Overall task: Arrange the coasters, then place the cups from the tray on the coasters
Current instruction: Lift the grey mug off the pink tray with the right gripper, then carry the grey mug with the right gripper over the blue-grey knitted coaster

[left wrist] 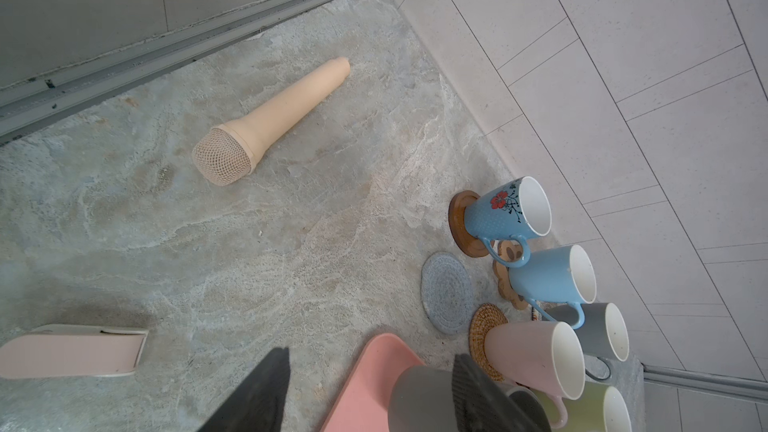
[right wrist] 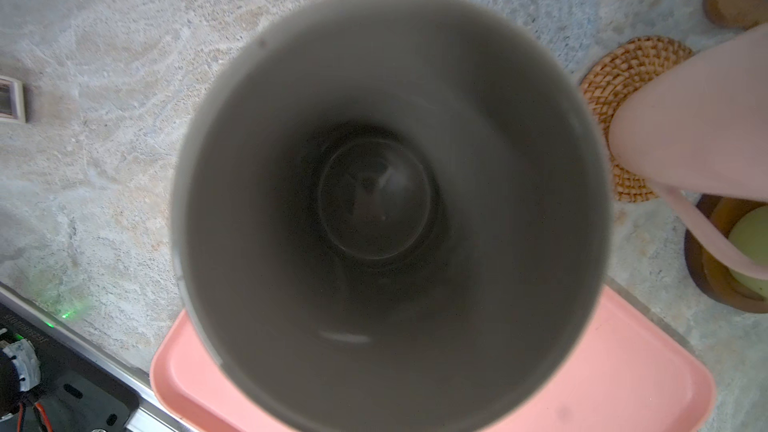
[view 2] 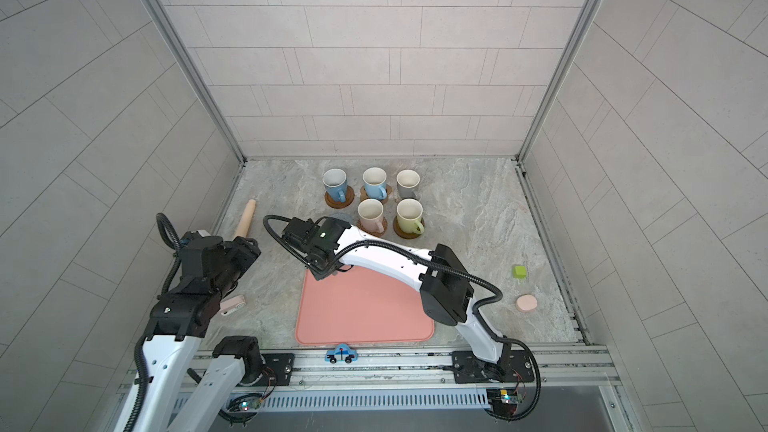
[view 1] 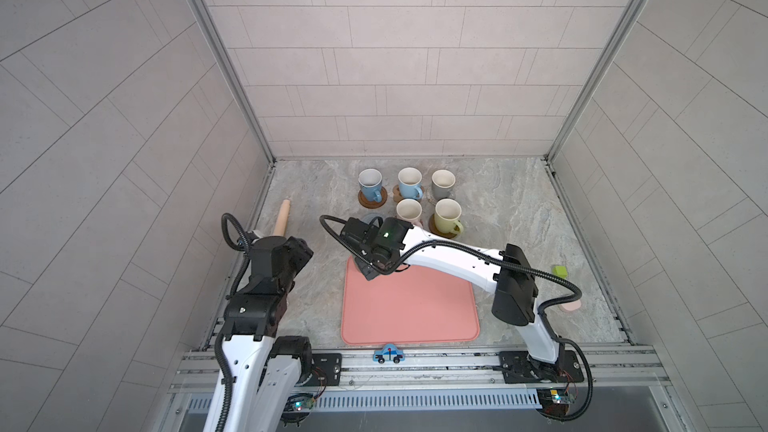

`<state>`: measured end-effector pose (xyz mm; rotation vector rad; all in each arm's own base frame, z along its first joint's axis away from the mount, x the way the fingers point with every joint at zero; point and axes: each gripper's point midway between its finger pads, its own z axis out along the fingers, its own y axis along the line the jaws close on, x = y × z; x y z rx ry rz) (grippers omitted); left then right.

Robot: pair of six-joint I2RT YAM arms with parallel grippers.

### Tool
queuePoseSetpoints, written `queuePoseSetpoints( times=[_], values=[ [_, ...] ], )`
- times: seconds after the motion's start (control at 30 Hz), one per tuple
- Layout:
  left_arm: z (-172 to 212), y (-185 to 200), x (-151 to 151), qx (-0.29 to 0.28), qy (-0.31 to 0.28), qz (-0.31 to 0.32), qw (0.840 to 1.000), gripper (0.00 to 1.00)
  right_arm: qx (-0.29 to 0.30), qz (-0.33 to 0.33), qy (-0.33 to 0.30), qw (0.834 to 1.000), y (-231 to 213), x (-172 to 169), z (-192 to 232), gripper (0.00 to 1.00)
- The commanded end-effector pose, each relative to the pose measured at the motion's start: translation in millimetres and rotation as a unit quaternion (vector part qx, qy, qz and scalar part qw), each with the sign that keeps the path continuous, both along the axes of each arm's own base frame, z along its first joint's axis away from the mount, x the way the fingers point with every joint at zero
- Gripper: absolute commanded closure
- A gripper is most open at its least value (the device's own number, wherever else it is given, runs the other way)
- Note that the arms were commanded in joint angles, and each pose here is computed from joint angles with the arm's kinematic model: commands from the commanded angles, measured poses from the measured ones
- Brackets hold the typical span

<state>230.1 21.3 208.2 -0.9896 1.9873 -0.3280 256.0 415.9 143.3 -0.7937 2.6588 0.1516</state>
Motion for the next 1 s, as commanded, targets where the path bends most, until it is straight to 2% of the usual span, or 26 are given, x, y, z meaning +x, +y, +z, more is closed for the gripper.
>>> queuePoseSetpoints(
  times=[0.0,0.97],
  values=[
    [-1,2,1,-0.004,-0.004,0.01,1.0,0.31,0.04,-0.004,-0.042,0.998,1,11,46,0.89],
    [-3,0,1,-0.011,-0.004,0.008,1.0,0.31,0.047,-0.013,-0.05,0.998,-13,73,59,0.89]
  ],
)
